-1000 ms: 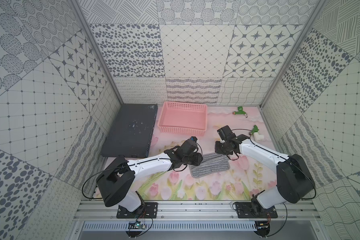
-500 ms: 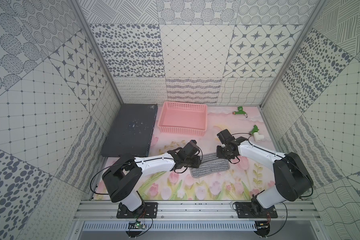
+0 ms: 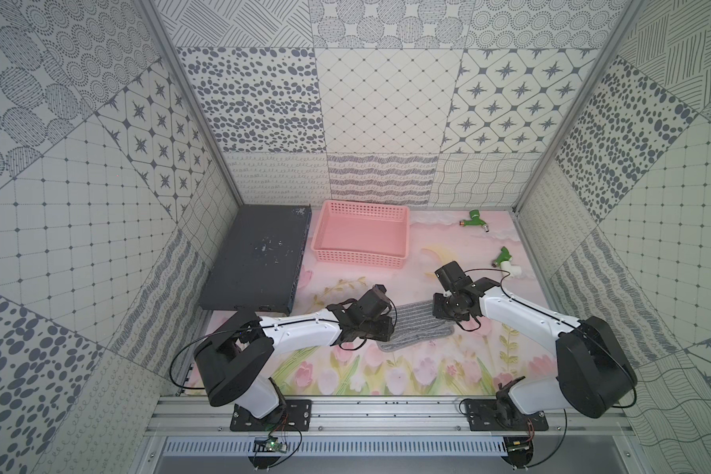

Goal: Fold the square dishcloth
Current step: Smooth out the cleaning item at the center of the board.

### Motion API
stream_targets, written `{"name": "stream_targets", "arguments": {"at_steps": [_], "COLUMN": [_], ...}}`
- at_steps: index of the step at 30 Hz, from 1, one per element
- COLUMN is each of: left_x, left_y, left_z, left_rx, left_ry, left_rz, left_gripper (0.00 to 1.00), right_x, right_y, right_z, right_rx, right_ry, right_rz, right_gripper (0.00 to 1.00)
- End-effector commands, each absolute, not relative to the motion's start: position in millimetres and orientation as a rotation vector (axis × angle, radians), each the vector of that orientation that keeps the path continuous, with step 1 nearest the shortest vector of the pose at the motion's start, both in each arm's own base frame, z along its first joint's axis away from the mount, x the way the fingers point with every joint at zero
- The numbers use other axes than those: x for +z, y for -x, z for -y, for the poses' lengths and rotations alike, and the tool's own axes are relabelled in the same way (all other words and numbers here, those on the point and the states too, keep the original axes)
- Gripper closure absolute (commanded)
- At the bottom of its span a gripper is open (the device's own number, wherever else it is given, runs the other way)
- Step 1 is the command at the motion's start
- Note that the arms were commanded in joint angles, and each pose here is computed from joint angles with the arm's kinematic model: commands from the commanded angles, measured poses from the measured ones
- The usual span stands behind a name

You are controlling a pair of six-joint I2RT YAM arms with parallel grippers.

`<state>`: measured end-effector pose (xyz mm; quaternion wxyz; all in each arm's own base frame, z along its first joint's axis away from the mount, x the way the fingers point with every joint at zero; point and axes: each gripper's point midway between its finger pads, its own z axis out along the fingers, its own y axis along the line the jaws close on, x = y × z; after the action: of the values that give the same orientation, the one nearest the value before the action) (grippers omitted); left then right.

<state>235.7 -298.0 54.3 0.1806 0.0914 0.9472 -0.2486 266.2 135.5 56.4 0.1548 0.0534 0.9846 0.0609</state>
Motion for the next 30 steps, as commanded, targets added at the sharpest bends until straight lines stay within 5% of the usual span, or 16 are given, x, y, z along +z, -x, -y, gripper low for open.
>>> {"name": "stream_targets", "arguments": {"at_steps": [1, 30], "left_x": [54, 40], "left_y": [-225, -206], "left_z": [299, 278], "left_rx": [-0.740, -0.664], "left_ry": [-0.254, -0.214], "left_rz": [-2.684, -2.765], "left_gripper": [0.68, 0.71], "right_x": [56, 32], "right_y": [-260, -242], "right_z": [-134, -105], "right_rx": [0.194, 0.021], "right_ry": [-0.187, -0.244], "right_rz": [-2.820, -2.833], "right_gripper": [0.69, 0.69]}}
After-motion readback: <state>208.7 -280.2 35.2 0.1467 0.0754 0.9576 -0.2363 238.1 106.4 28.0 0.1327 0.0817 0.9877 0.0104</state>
